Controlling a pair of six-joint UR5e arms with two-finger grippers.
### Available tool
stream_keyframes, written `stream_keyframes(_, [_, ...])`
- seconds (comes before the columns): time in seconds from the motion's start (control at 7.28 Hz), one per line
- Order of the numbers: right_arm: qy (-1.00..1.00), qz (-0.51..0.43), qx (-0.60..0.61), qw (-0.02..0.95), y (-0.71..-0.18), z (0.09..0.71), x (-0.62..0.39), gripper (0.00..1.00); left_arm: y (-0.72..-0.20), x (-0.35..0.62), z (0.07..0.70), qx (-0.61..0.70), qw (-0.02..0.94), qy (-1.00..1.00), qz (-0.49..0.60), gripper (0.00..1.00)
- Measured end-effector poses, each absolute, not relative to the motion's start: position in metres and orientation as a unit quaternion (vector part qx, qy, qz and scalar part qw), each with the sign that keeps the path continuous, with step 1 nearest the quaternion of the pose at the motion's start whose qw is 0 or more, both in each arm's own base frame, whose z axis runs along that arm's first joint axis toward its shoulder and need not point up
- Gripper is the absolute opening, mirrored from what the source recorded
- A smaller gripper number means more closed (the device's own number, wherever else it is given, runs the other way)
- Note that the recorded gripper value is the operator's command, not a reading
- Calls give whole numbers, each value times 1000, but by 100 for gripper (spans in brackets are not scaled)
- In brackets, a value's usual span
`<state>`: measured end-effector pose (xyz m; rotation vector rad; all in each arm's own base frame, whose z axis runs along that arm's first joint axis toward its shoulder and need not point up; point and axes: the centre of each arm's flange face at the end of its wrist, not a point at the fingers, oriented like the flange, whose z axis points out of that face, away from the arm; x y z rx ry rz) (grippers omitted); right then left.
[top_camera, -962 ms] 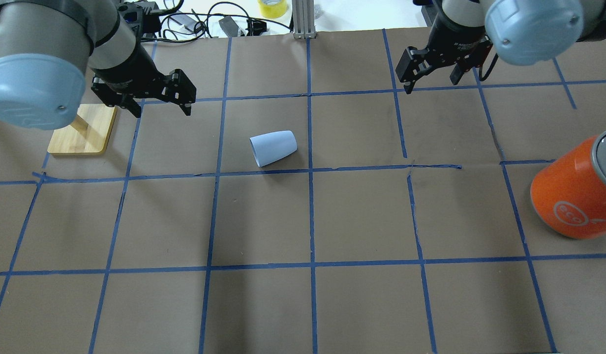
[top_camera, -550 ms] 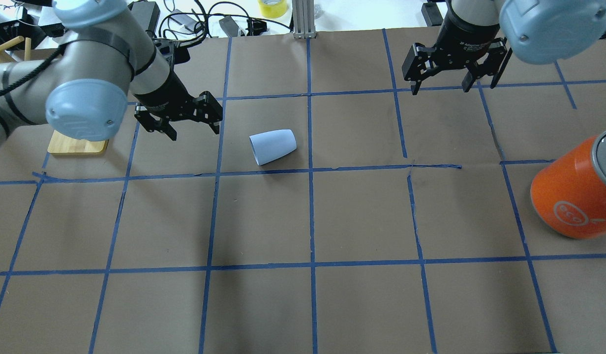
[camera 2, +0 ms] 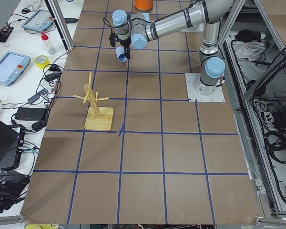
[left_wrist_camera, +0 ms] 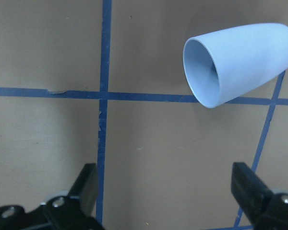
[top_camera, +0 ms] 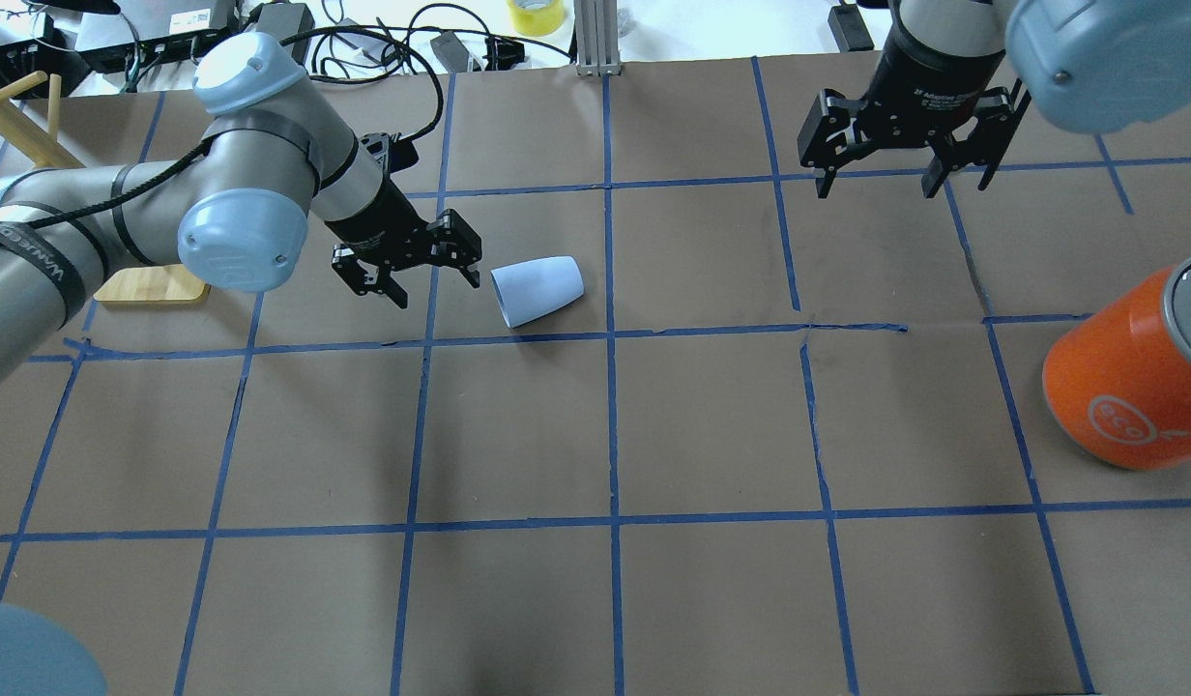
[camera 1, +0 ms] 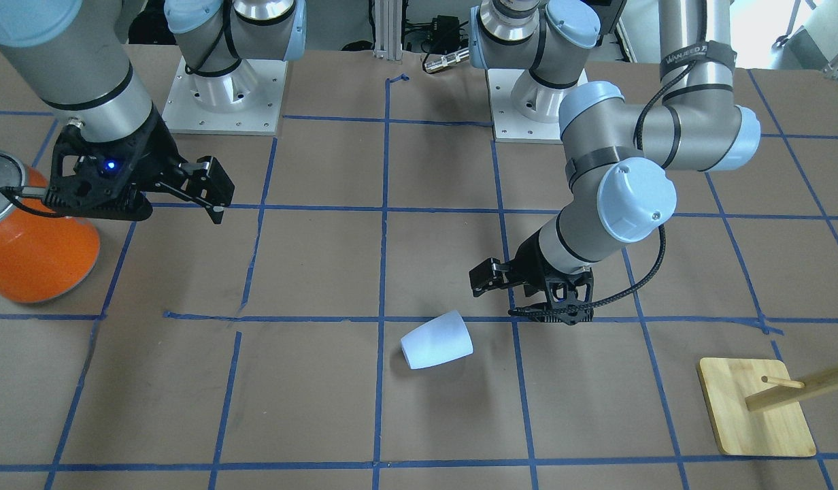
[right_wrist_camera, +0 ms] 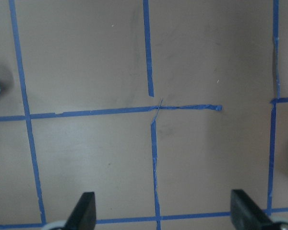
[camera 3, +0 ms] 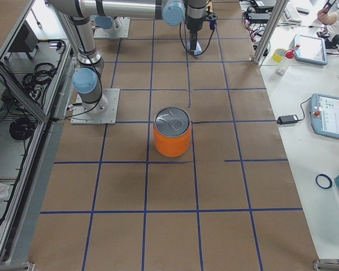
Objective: Flip cup
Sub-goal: 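Reach the left gripper to the cup lying on its side and grasp it, then lift the cup with the left gripper and rotate it upright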
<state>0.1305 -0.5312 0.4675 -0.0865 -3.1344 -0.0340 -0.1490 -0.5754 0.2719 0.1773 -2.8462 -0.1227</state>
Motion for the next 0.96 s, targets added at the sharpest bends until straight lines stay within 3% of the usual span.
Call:
stream_keyframes(0.69, [-1000,-2,-30,4,-525,479,129,100,-602,-176,209,116,296,-946,-66,100])
stream_keyframes(0.82, [-1000,-2,-31,6,-525,479,127,100,-606,-180,203,131,329,-932,-71,79])
stream_keyframes(0.96, [-999,-2,-31,8,-525,479,126,100,-609,-179,197,142,351,-922,-75,28])
